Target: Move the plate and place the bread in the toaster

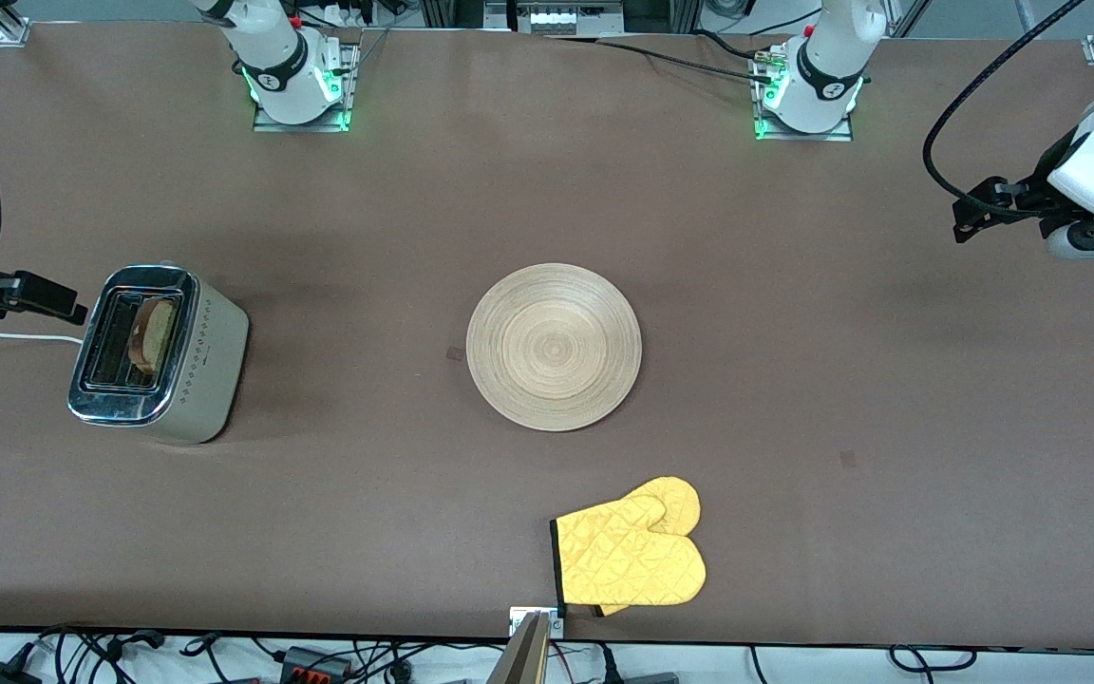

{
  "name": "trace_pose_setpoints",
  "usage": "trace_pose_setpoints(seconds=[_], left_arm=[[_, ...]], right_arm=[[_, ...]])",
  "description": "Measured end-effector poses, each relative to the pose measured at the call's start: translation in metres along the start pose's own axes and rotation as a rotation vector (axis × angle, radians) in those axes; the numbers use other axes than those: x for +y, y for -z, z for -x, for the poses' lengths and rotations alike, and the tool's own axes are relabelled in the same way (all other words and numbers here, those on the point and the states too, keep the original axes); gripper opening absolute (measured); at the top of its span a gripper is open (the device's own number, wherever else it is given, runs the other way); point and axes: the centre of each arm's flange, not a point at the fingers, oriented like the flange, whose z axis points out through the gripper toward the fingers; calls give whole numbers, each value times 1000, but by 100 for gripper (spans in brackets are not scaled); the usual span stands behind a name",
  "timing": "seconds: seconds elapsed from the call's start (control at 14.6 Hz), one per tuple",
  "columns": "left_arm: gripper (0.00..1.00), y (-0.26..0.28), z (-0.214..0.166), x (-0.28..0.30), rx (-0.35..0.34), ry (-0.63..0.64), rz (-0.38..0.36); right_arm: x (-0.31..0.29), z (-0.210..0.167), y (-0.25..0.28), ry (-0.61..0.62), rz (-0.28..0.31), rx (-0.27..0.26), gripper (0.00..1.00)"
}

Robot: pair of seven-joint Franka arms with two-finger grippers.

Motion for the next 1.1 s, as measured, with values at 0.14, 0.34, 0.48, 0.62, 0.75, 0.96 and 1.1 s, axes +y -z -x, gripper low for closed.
trace_pose_setpoints(seconds=[0.14,0.34,0.48,0.62,0.75,0.96,1.1], left_arm=[[100,0,0,0,0,0,0],[100,0,0,0,0,0,0],[100,0,0,0,0,0,0],[100,0,0,0,0,0,0],[100,0,0,0,0,0,0],[100,0,0,0,0,0,0],[100,0,0,0,0,0,0]], right_arm=[[2,16,-6,-1,2,-8,100],[4,43,-10,-2,-2,-22,100],[3,55,-14,1,-4,-19,100],[2,62,-12,2,-5,-14,100],[2,66,-4,3,-6,1,100],[3,68,2,3,-6,15,100],[3,68,0,3,-5,13,100]])
